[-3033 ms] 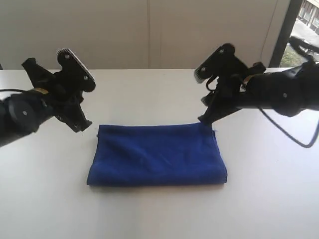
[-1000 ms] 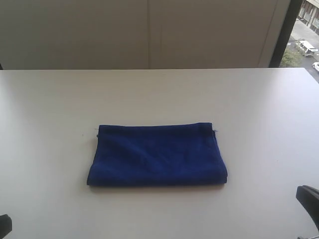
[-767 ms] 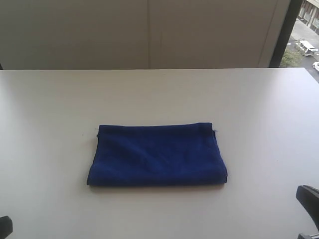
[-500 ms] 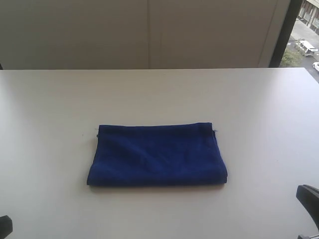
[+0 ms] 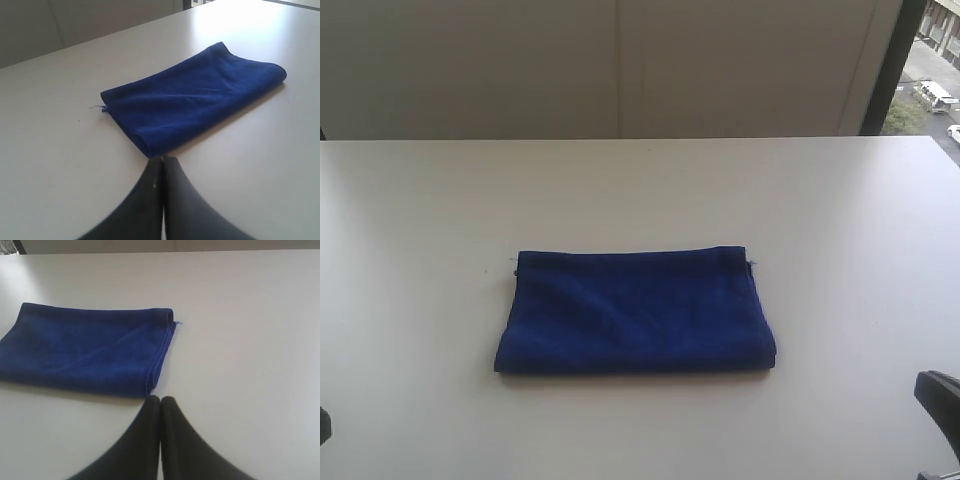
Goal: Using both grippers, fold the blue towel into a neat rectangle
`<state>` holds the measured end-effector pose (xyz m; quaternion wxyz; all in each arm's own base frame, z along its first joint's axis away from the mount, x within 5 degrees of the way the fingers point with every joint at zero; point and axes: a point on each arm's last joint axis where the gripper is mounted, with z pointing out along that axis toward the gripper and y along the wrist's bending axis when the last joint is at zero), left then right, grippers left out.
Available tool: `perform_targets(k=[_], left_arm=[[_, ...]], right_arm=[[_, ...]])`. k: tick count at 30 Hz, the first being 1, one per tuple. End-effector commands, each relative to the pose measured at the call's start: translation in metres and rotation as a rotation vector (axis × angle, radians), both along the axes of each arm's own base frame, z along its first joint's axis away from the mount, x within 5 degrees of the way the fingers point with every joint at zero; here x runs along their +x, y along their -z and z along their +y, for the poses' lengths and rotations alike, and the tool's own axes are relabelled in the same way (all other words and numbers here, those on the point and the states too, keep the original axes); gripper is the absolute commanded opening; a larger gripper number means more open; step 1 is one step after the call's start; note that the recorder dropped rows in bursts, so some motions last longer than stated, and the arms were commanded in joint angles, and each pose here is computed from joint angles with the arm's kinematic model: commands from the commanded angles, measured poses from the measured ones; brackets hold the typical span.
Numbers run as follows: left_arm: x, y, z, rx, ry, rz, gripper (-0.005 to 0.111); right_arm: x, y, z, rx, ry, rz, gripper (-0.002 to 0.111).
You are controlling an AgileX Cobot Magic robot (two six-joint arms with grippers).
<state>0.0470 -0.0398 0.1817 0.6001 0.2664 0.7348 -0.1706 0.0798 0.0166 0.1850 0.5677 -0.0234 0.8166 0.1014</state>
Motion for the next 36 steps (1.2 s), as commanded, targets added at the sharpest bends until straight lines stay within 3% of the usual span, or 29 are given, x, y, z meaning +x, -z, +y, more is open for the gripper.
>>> perform_targets(k=[1,7,15,24,31,34,36], left_arm=[[0.0,0.001,0.0,-0.004,-0.003,0.0,0.0],[-0.002,-0.002,0.003,-0.026,-0.024,-0.048,0.0],[0.004,-0.002,0.014,-0.039,-0.268,-0.044,0.0],[0.004,-0.006,0.013,-0.217,-0.288,-0.004,0.0],[0.009,-0.012,0.029,-0.383,-0.485,-0.026,0.0],[0.01,-0.014,0.03,-0.383,-0.492,-0.054,0.0],[0.01,-0.013,0.03,-0.327,-0.488,-0.057,0.0]], right_arm=[[0.0,0.0,0.0,-0.014,-0.001,-0.014,0.0],[0.0,0.0,0.0,-0.014,-0.001,-0.014,0.0],[0.0,0.0,0.0,-0.012,0.0,-0.015,0.0],[0.0,0.0,0.0,-0.012,0.0,-0.015,0.0],[0.0,0.0,0.0,-0.012,0.0,-0.015,0.0],[0.0,0.0,0.0,-0.012,0.0,-0.015,0.0],[0.0,0.0,0.0,-0.012,0.0,-0.015,0.0]])
